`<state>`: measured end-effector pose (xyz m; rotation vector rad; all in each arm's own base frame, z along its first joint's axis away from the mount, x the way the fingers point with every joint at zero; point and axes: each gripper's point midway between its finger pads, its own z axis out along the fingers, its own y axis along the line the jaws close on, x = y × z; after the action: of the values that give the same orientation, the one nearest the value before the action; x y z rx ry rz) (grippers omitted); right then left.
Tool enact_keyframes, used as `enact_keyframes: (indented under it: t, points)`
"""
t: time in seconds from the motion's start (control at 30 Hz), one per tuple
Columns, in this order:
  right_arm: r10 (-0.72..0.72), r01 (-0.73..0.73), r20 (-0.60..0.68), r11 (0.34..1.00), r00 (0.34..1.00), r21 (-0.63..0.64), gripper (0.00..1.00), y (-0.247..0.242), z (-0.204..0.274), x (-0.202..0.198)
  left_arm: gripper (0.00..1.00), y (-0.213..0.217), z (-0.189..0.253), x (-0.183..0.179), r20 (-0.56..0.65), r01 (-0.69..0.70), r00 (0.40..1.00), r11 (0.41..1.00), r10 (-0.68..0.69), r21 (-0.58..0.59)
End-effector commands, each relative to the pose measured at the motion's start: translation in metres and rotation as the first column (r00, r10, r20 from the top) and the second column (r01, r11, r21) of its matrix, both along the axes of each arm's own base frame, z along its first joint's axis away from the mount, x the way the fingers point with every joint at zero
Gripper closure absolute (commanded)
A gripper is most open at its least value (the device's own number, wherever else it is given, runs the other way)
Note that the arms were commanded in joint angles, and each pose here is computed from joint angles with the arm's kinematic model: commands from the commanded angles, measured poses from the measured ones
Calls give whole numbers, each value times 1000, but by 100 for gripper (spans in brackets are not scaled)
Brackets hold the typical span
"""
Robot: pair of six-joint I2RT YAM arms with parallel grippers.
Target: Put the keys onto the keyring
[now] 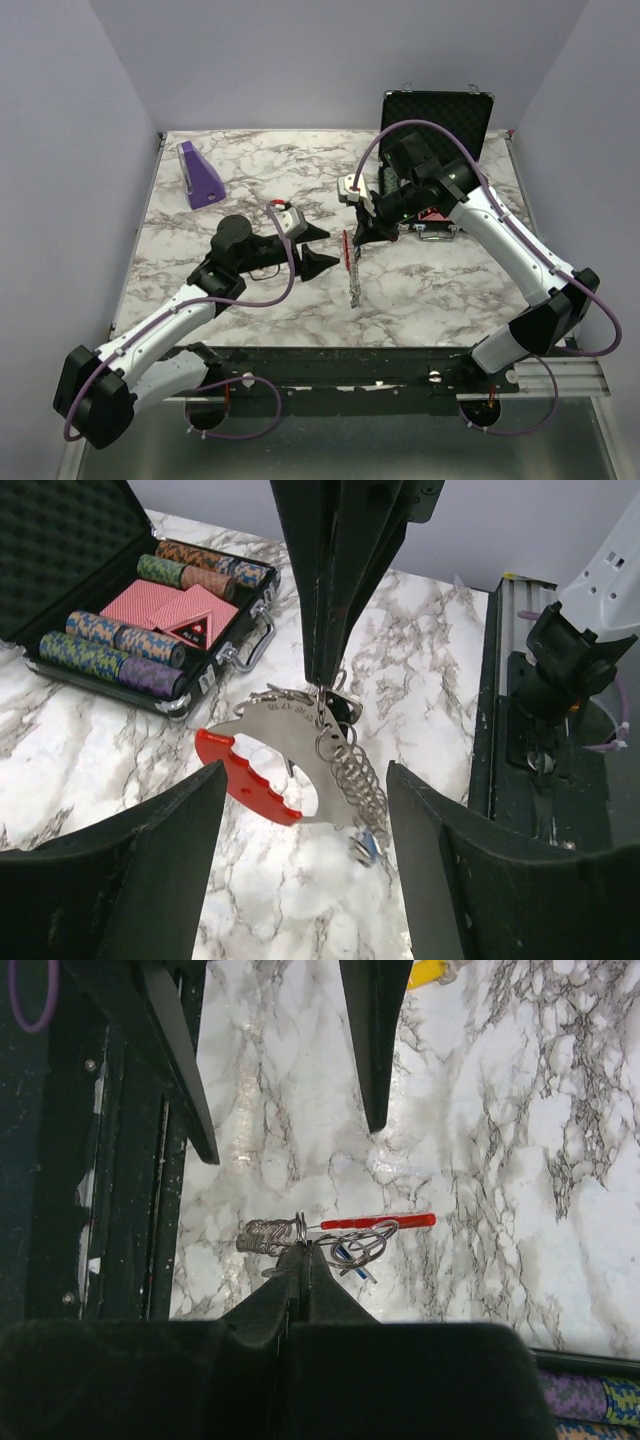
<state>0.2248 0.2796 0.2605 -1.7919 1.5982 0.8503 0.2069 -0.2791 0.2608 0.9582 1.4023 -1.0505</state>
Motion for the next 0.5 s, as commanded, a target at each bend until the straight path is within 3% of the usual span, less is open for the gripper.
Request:
enact_keyframes:
  t: [0.0,0.13,0.37,0.47]
  points:
    - [12,-11,26,1000,1000,-14,100,0,5,-1,30,-17,16,6,145,33,989,998,-25,-50]
    - [11,-10,17,1000,1000,-6,100,2,6,-2,38,-28,12,4,130,59,990,996,-49,-67]
    - [9,-9,2,1000,1000,-1,100,3,5,-2,60,-36,0,3,79,75,994,997,-72,-31]
    - [9,-9,-3,1000,1000,0,100,4,5,-2,62,-37,-4,5,67,74,995,997,-73,-12]
